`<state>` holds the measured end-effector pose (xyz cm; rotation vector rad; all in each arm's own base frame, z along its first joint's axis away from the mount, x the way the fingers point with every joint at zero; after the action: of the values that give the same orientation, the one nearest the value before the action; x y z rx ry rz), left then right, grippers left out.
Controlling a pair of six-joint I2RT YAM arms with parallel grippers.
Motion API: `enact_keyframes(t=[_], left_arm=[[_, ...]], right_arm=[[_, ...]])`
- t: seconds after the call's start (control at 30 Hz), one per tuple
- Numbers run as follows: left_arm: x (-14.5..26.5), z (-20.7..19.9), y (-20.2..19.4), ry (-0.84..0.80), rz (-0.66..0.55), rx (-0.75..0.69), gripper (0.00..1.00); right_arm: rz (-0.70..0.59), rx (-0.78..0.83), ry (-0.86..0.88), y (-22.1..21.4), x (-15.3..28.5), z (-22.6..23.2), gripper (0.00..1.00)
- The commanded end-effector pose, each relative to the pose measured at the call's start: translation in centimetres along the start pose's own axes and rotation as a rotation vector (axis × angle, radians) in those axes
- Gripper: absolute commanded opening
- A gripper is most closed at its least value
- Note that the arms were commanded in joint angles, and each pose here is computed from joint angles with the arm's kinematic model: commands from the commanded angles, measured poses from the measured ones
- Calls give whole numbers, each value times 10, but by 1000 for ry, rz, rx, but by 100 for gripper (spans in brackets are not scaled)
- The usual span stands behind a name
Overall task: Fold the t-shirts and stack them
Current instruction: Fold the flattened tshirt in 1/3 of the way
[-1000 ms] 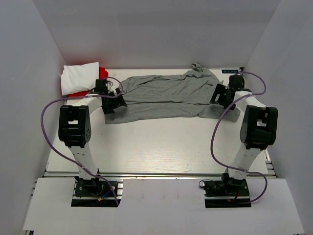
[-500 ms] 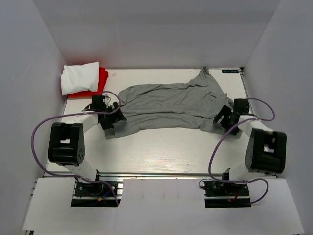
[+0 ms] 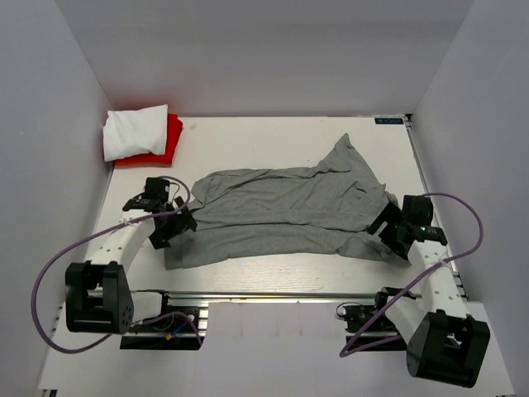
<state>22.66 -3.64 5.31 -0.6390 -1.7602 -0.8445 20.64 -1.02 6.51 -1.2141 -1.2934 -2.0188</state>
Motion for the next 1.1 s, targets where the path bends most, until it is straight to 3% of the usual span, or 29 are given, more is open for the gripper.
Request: enact_keyframes(t=[0.0, 0.2, 0.3, 0.43, 0.57, 0.63, 0.83, 0.93, 1.03, 1.07], left_arm=[[33, -11, 43, -2, -193, 13, 100], [27, -56, 92, -37, -247, -74, 100], [12, -89, 109, -53, -265, -234, 100], [2, -102, 118, 27, -302, -394, 100], [-6, -128, 105, -57, -278, -551, 96], [-22, -130, 99, -16, -256, -605, 95], [-41, -113, 114, 229, -258, -608, 82], [-42, -116, 122, 217, -295, -562, 81], [-33, -128, 121, 104, -309, -520, 83], [-29, -132, 124, 83, -336, -513, 87]], right_arm=[[-71, 55, 66, 32, 27, 16, 90], [-178, 101, 79, 79, 36, 29, 90], [-203, 110, 98, 101, 35, 39, 90], [-176, 123, 113, 116, 27, 49, 90], [-165, 116, 117, 121, 15, 52, 90], [-140, 111, 113, 121, 5, 53, 90], [-77, 124, 122, 113, -9, 54, 90], [-85, 127, 112, 116, -9, 53, 90], [-83, 132, 108, 115, -10, 51, 90], [-83, 132, 108, 115, -10, 51, 90]])
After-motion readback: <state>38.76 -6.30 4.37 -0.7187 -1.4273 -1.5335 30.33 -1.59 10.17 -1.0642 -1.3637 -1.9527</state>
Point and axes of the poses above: each gripper's point midway between its finger pads, its own x axis back along the fingers, its own z axis along the line the jaws close on, y = z × x, the point moved 1 cm from there along x, back along the fingers, and after that the axes turned 8 degrees about x, right-handed, at the moved point
